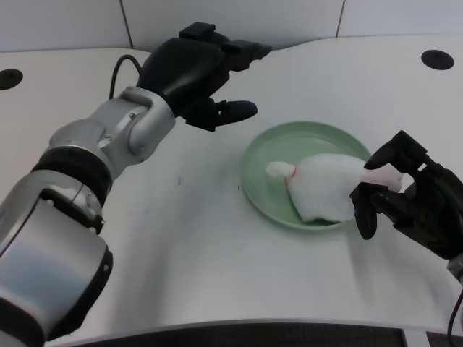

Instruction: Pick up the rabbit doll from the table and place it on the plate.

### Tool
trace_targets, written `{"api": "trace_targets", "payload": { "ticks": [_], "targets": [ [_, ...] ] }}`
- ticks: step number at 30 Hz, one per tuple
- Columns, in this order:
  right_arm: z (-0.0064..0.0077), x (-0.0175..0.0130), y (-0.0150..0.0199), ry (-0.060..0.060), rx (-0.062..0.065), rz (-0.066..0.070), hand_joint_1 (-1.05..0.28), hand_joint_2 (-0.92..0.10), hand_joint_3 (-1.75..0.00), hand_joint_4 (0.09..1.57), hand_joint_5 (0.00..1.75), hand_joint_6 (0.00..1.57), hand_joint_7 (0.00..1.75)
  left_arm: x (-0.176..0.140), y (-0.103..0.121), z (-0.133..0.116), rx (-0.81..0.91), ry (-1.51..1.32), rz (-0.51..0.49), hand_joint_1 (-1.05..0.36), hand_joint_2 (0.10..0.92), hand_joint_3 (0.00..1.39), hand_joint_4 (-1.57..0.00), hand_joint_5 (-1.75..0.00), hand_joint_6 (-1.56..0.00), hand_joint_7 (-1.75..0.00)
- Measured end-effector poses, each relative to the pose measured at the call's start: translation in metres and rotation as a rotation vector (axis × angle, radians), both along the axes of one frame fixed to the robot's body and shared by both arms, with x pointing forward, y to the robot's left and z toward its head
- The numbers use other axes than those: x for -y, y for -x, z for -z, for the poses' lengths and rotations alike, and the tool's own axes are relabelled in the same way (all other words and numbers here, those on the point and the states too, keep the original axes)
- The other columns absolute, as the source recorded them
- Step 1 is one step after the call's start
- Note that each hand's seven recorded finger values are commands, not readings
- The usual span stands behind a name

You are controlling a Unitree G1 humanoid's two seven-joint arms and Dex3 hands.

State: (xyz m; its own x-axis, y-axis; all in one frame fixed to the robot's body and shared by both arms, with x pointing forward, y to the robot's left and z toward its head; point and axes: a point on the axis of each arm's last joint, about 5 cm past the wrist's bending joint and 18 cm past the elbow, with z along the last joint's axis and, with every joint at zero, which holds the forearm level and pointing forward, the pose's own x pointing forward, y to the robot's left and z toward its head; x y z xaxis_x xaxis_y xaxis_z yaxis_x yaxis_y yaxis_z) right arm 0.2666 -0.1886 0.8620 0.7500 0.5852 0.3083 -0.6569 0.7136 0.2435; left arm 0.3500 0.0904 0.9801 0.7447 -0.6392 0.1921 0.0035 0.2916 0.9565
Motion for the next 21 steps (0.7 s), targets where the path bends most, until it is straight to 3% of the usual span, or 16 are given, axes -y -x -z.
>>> {"api": "trace_targets", "payload": {
  "ticks": [5, 11, 16, 21],
  "targets": [
    [-0.0008, -0.0003, -0.0003, 0.003, 0.001, 0.003, -0.52, -0.92, -0.12, 0.85, 1.75, 0.64, 1.75, -0.019, 0.002, 0.002, -0.005, 0.055, 0.021, -0.85, 0.921, 0.71, -0.22, -0.40, -0.35, 0.00],
    [-0.0017, -0.0003, -0.0004, 0.005, -0.001, 0.011, -0.52, -0.92, -0.12, 0.85, 1.75, 0.64, 1.75, -0.039, 0.011, 0.016, -0.142, 0.259, 0.050, -0.88, 0.921, 0.72, -0.28, -0.32, -0.36, -0.01],
    [-0.0003, 0.0011, 0.0012, 0.007, -0.008, 0.017, -0.50, -0.92, -0.13, 0.85, 1.75, 0.64, 1.75, -0.059, 0.022, 0.038, -0.373, 0.517, 0.054, -0.91, 0.921, 0.72, -0.31, -0.29, -0.35, -0.01],
    [0.0004, 0.0013, 0.0013, 0.004, -0.016, 0.008, -0.50, -0.92, -0.14, 0.86, 1.75, 0.65, 1.75, -0.075, 0.037, 0.064, -0.537, 0.730, 0.106, -0.87, 0.921, 0.77, -0.32, -0.26, -0.30, 0.00]
  ]
}}
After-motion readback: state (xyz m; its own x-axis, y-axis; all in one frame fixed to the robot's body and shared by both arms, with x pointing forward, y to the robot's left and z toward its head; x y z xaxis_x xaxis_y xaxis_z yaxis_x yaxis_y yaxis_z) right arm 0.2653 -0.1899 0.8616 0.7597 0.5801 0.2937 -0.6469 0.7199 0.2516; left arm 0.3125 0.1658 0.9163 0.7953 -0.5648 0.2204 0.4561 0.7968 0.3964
